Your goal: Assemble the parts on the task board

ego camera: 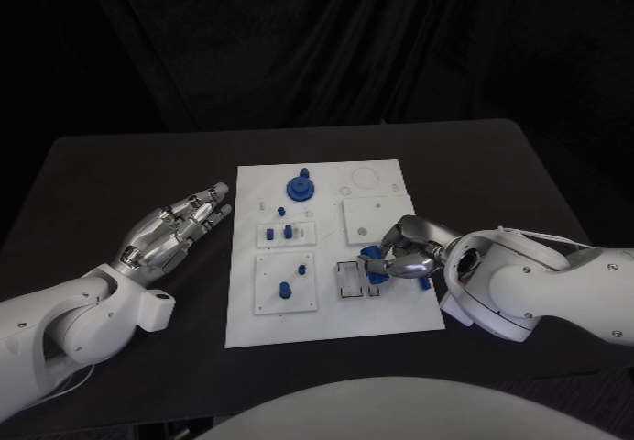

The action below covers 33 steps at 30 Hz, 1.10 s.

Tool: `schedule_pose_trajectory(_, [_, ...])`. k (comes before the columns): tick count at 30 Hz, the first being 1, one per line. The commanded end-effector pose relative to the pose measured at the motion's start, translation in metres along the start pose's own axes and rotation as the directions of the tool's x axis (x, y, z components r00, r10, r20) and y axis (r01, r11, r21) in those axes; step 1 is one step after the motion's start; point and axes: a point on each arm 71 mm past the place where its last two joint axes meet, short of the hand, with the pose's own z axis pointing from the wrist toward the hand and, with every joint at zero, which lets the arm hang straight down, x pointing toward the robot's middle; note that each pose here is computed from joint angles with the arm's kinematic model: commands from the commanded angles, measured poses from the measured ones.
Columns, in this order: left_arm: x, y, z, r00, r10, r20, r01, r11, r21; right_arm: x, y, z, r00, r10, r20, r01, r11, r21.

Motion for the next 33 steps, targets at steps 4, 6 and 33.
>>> schedule_pose_trajectory(4, [0.0038, -0.0006, 0.0022, 1.000, -0.010, -0.017, 0.010, 1.000, 0.013, 0.006, 0.000, 0.007, 0.998, 0.045, -0.035, -0.044, 0.999, 0.025])
schedule_pose_trajectory(6, [0.0040, -0.0004, 0.0025, 1.000, -0.010, -0.018, 0.011, 1.000, 0.012, 0.008, 0.000, 0.008, 0.999, 0.031, -0.043, -0.030, 0.999, 0.027])
schedule_pose_trajectory(33, [0.0050, 0.0021, 0.0064, 0.999, -0.016, -0.030, 0.016, 1.000, 0.002, 0.022, 0.000, 0.015, 0.995, -0.050, -0.089, 0.053, 0.998, 0.034])
